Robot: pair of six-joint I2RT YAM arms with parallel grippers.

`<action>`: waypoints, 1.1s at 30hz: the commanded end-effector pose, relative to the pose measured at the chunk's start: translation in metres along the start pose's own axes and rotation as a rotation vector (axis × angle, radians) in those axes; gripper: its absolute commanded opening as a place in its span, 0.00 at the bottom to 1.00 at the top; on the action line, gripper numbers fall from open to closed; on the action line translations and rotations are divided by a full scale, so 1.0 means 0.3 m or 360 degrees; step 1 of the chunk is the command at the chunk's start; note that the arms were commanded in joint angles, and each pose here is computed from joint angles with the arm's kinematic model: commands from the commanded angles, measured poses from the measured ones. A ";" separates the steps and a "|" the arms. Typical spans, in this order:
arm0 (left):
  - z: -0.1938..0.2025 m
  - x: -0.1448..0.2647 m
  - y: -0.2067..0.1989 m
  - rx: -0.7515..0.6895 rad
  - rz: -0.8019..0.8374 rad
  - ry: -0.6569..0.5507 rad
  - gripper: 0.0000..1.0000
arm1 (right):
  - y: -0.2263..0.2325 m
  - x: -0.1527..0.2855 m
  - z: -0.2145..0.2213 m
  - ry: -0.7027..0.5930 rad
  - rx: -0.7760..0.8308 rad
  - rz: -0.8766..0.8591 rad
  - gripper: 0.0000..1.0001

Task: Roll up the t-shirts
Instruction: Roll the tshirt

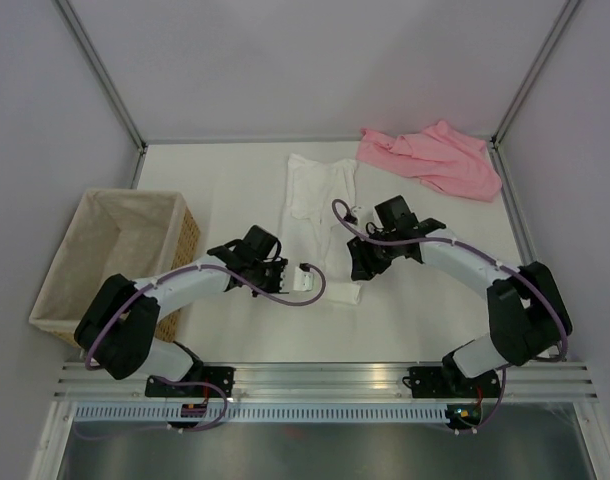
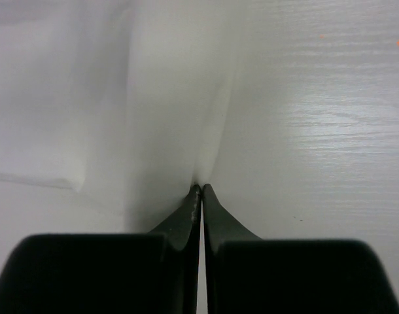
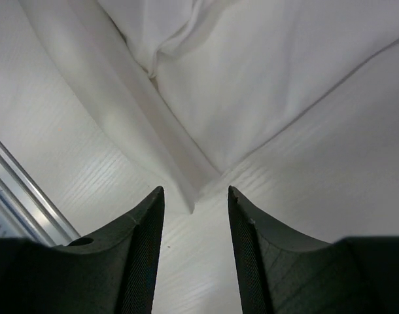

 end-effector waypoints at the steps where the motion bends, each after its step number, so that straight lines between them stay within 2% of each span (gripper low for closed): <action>1: -0.044 0.025 -0.066 0.0277 0.0193 -0.0116 0.02 | -0.002 0.098 -0.062 -0.0209 0.0344 0.0123 0.50; 6: -0.050 0.046 -0.078 0.0403 0.0246 -0.0129 0.02 | 0.022 0.146 -0.042 -0.0420 0.0669 0.0167 0.52; 11: -0.053 0.057 -0.092 0.0489 0.0307 -0.0146 0.02 | 0.176 0.081 0.090 -0.0409 0.1371 0.0052 0.57; 13: -0.056 0.059 -0.087 0.0503 0.0307 -0.0147 0.02 | 0.207 0.057 0.129 -0.0428 0.1533 0.0061 0.59; 21: -0.061 0.068 -0.074 0.0525 0.0298 -0.0156 0.02 | 0.187 -0.030 0.179 -0.0340 0.1737 0.0206 0.61; 25: -0.060 0.070 -0.069 0.0526 0.0290 -0.0158 0.02 | 0.164 -0.075 0.157 -0.0319 0.1733 0.0297 0.61; 29: -0.059 0.071 -0.068 0.0534 0.0292 -0.0169 0.02 | 0.129 -0.120 0.164 -0.0212 0.1730 0.0362 0.61; 33: -0.060 0.079 -0.069 0.0554 0.0303 -0.0200 0.02 | 0.102 -0.135 0.184 -0.0144 0.1710 0.0397 0.58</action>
Point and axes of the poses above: each gripper's point midway between its finger pads, its own x axis back along the fingers, its own y axis along the line the jaws close on, z = x × y, the point moved 4 cm from there along x, back along the fingers, and after that the axes turned 13 degrees about -x, right-handed, at the moved point
